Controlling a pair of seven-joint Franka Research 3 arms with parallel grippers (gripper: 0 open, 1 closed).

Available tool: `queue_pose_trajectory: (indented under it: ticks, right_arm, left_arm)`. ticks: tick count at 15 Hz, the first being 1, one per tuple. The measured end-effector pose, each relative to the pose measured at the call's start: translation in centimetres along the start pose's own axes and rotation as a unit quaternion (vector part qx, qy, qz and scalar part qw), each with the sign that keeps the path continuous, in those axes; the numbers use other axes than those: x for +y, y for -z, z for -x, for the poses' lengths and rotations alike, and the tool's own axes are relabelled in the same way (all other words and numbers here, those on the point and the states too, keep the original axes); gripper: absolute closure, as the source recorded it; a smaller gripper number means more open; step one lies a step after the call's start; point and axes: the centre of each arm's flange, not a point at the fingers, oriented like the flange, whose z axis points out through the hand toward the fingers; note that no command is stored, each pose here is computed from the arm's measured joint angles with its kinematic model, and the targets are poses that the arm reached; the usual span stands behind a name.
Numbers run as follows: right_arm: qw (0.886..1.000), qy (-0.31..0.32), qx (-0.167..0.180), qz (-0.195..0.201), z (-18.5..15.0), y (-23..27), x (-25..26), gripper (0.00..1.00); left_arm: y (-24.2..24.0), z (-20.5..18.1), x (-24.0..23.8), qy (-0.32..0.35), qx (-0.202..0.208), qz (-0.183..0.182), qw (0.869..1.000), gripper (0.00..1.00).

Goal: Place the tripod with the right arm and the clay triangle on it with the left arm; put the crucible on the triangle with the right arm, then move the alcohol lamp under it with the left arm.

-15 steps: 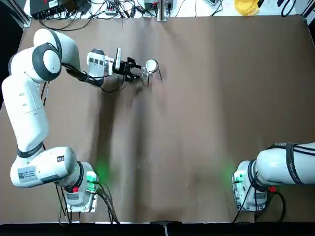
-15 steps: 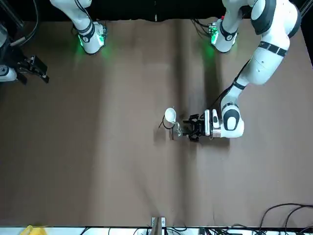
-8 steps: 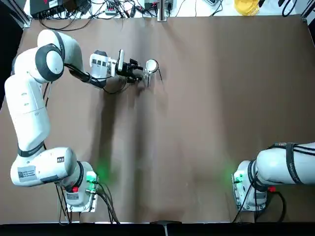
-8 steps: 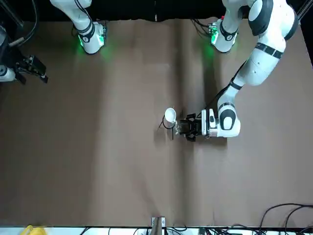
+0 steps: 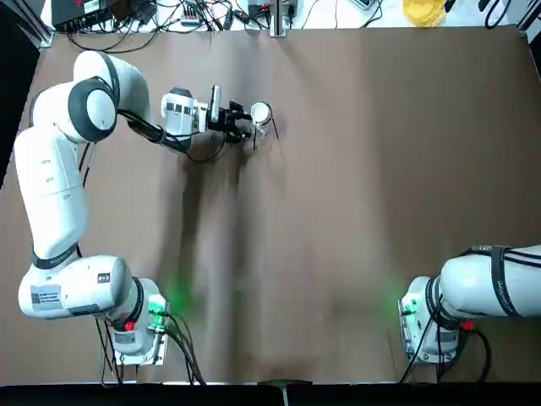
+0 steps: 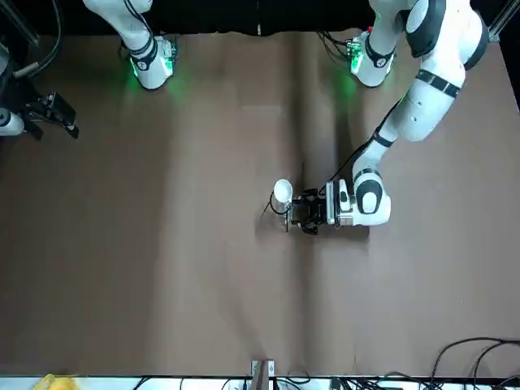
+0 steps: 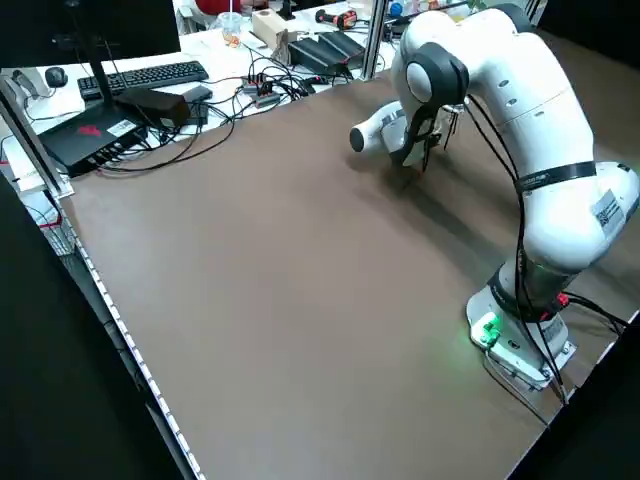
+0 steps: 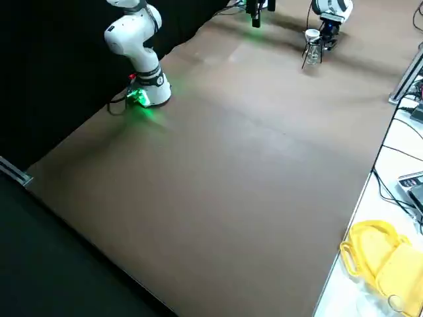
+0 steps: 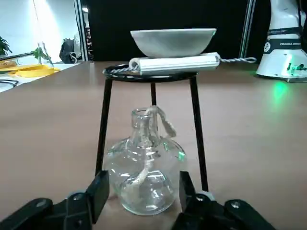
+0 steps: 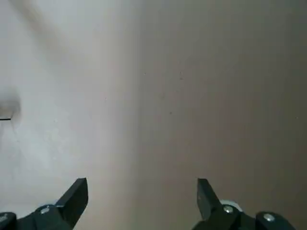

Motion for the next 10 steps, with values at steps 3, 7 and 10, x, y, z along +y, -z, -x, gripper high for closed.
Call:
queue_pose_trajectory:
  ticks: [3, 7, 10]
  right_arm:
    - [1.000, -0.002, 0.000, 0.000, 0.0, 0.0, 0.2, 0.00]
    - [1.000, -0.002, 0.000, 0.000, 0.0, 0.0, 0.2, 0.00]
    - [1.000, -0.002, 0.000, 0.000, 0.0, 0.0, 0.2, 0.00]
  left_arm:
    - [-1.3, -0.4, 0.1, 0.003, -0.002, -0.003, 1.000, 0.33]
    - [-1.7, -0.4, 0.1, 0.007, -0.001, -0.007, 1.000, 0.33]
    - [-2.0, -0.4, 0.2, 0.008, -0.001, -0.006, 1.000, 0.33]
